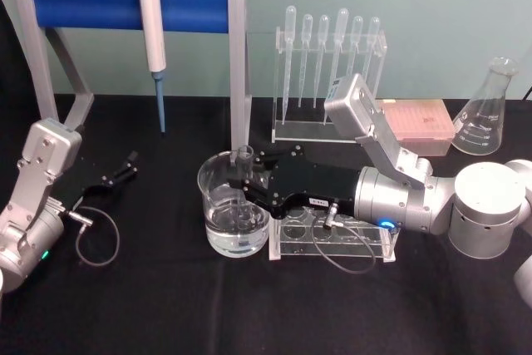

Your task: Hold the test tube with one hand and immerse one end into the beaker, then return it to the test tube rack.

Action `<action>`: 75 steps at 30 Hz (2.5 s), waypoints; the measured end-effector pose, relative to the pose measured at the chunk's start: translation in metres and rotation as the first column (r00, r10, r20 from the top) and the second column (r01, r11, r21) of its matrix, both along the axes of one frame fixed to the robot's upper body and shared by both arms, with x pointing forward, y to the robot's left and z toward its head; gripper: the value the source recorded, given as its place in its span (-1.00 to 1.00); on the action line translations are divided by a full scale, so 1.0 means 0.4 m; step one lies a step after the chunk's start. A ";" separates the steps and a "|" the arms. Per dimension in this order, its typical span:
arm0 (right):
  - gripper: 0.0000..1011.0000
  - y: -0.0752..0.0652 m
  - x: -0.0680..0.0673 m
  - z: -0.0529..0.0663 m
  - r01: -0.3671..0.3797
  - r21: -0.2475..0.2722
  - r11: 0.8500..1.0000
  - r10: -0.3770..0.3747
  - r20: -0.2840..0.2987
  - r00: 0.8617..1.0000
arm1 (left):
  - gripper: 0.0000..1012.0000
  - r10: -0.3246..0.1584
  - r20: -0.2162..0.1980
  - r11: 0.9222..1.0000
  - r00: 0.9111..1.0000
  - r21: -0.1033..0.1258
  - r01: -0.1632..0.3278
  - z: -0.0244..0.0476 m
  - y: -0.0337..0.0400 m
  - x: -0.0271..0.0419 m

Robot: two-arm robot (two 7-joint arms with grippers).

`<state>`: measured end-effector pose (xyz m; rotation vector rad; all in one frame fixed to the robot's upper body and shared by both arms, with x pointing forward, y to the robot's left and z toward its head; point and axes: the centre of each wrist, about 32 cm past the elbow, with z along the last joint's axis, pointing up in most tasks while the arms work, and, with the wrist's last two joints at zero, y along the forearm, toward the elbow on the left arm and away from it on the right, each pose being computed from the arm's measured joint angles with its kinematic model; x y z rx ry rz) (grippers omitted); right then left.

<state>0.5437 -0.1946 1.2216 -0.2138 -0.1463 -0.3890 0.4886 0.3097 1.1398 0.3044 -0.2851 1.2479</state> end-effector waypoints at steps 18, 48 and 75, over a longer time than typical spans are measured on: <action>-0.52 0.000 0.000 0.000 0.000 0.000 1.000 0.000 0.000 1.000 | 0.98 0.000 0.000 1.000 1.000 0.000 0.000 0.000 0.000 0.000; -0.52 0.000 0.000 0.000 0.000 0.000 1.000 0.000 0.000 1.000 | 0.98 0.000 0.000 1.000 1.000 0.000 0.000 0.000 0.000 0.000; -0.52 0.000 0.000 0.000 0.000 0.000 1.000 0.000 0.000 1.000 | 0.98 0.000 0.000 1.000 1.000 0.000 0.000 0.000 0.000 0.000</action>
